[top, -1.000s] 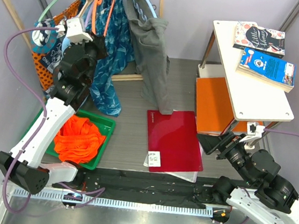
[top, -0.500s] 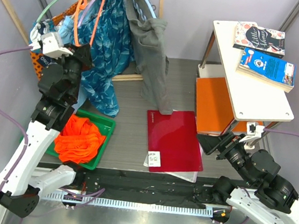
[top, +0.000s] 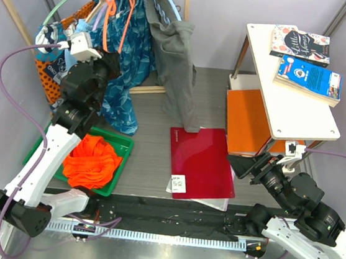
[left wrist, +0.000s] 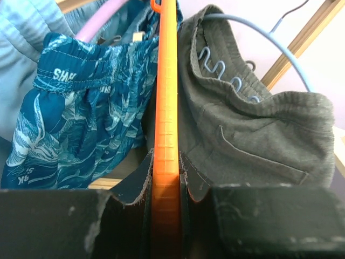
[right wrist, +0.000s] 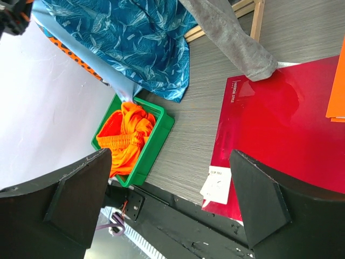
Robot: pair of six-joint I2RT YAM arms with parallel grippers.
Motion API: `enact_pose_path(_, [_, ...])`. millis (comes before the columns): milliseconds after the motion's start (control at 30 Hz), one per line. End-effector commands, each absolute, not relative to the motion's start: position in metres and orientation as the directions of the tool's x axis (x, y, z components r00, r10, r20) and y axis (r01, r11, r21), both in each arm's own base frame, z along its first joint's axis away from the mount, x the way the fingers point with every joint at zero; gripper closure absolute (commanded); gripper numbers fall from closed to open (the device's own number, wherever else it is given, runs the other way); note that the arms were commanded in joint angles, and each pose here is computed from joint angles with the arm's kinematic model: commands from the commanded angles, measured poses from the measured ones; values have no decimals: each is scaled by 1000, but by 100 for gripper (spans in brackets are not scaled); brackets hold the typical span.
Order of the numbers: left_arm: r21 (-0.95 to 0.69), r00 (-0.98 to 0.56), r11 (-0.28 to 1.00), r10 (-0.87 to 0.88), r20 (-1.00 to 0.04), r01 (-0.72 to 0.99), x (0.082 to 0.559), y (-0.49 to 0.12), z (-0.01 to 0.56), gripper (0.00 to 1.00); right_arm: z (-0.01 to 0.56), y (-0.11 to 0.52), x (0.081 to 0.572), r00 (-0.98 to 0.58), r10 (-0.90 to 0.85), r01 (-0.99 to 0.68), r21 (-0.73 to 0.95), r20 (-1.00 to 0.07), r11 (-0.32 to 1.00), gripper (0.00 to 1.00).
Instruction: Remove the shorts from the hanger
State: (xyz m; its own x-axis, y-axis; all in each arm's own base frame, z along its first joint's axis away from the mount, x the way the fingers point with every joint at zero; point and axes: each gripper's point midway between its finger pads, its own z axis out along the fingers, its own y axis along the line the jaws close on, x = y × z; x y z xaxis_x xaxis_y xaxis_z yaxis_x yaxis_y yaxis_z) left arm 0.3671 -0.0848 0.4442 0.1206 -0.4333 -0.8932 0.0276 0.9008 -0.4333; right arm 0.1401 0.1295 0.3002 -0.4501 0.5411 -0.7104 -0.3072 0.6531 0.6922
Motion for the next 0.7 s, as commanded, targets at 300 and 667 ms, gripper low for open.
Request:
enact_pose_path(300, [-446, 240, 892, -450, -860, 73, 358, -78, 489, 99, 309, 129, 143, -428, 558, -315, 696, -711, 645, 4])
enact_pose_path(667, [-453, 244, 883, -469, -849, 121, 341, -79, 498, 100, 308, 136, 143, -443, 568, -321, 714, -693, 622, 4])
